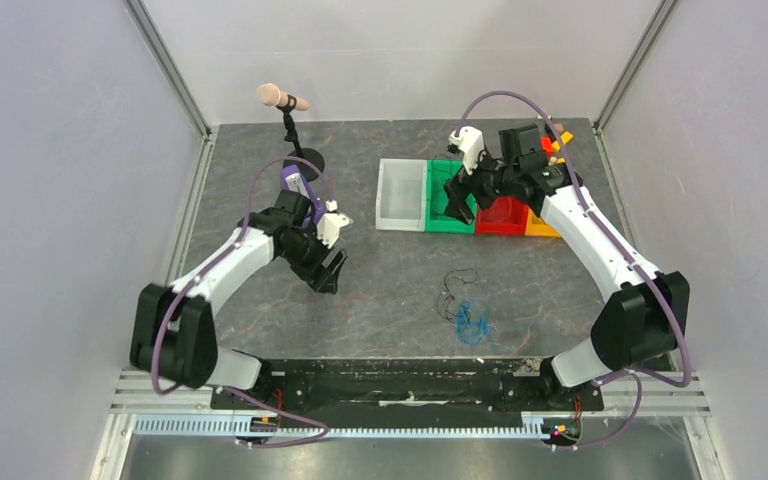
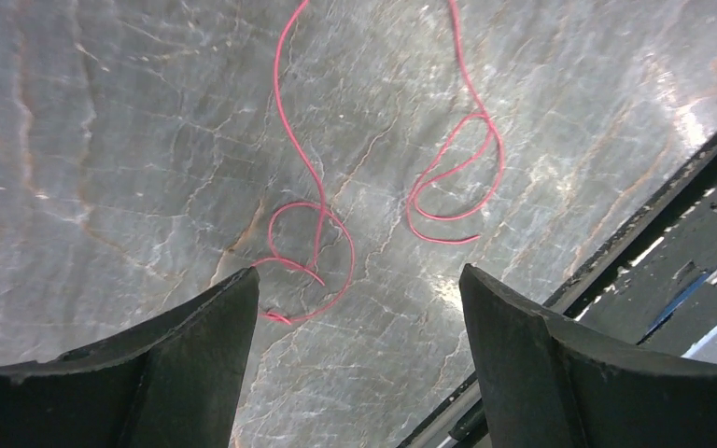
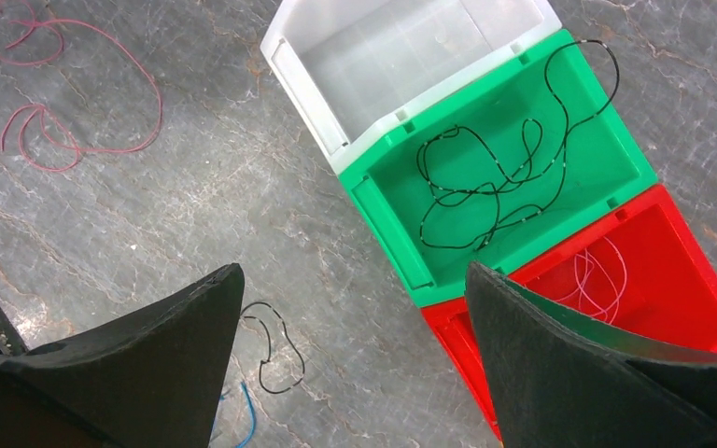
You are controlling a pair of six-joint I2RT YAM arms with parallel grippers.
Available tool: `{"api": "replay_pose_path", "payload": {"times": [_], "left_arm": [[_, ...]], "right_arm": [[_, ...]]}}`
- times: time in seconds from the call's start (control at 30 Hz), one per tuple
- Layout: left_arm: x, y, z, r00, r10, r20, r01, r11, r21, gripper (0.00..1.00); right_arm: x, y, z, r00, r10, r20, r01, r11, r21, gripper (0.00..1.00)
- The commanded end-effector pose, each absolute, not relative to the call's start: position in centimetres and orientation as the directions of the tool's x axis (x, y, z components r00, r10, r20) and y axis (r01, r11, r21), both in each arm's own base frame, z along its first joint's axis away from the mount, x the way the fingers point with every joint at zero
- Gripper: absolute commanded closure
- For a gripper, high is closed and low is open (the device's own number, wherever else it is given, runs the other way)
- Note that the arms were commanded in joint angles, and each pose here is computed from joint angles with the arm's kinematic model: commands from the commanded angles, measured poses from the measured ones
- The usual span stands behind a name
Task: Untangle the cables
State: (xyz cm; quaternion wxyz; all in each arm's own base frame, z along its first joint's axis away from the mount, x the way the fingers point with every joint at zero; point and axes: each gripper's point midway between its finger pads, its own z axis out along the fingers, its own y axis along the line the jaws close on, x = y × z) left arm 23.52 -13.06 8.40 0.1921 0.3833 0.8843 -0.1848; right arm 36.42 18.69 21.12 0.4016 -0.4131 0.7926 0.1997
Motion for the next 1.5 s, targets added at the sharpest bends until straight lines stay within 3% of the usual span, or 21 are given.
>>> {"api": "replay_pose_path", "payload": {"times": [0.0,0.3,0.4,0.5,0.57,0.63,0.67,0.7,0.9,1.07,1.3,1.47], "left_arm": [[23.3,-13.5,6.5,-0.670,0.625,-0.400,0.730,0.652,-0.204,0.14],[23.0,-18.6,3.9,-0.523,0.708,-0.474,0.834,0.539,-0.115,0.14],[23.8,-19.4,2.5,-0.485,0.761,-0.432,0.847,0.531,-0.016,0.18],[24.7,-20.2,2.1,-0.467,0.781,-0.415,0.848,0.528,0.040,0.32],[24.9,-20.4,2.1,-0.434,0.807,-0.400,0.858,0.505,0.088,0.51],[24.8,-20.8,2.9,-0.390,0.831,-0.396,0.876,0.468,0.119,0.76],[24.8,-21.3,3.9,-0.377,0.828,-0.416,0.881,0.459,0.115,0.90],[24.9,-21.9,5.1,-0.365,0.820,-0.441,0.886,0.451,0.106,0.97],[27.2,-28.6,17.5,-0.299,0.582,-0.756,0.921,0.382,-0.070,0.98],[33.4,-31.8,24.9,-0.216,0.340,-0.916,0.910,0.410,-0.062,0.98],[44.5,-34.0,25.5,-0.132,0.136,-0.982,0.832,0.553,-0.036,0.98],[48.4,-35.0,22.5,-0.121,0.114,-0.986,0.807,0.590,-0.031,0.98]], "right_arm": [[35.9,17.7,22.6,-0.321,-0.475,-0.819,-0.800,0.599,-0.034,0.08],[36.0,16.4,21.5,-0.327,-0.503,-0.800,-0.789,0.611,-0.061,0.09],[36.3,16.1,21.4,-0.331,-0.502,-0.799,-0.784,0.618,-0.063,0.09],[36.5,15.6,21.6,-0.335,-0.500,-0.799,-0.776,0.627,-0.067,0.10],[36.6,15.2,21.6,-0.339,-0.497,-0.799,-0.771,0.634,-0.067,0.10],[36.7,14.7,21.7,-0.344,-0.492,-0.799,-0.763,0.643,-0.067,0.10],[36.7,14.4,21.6,-0.351,-0.489,-0.799,-0.759,0.648,-0.064,0.10],[36.8,14.1,21.5,-0.357,-0.484,-0.799,-0.754,0.654,-0.059,0.10],[36.9,11.9,20.7,-0.427,-0.417,-0.802,-0.721,0.693,0.024,0.10],[36.4,10.4,20.0,-0.460,-0.393,-0.796,-0.696,0.716,0.049,0.10],[35.0,9.3,18.7,-0.495,-0.363,-0.789,-0.661,0.747,0.071,0.10],[33.6,7.9,17.9,-0.515,-0.400,-0.759,-0.652,0.757,0.043,0.10]]}}
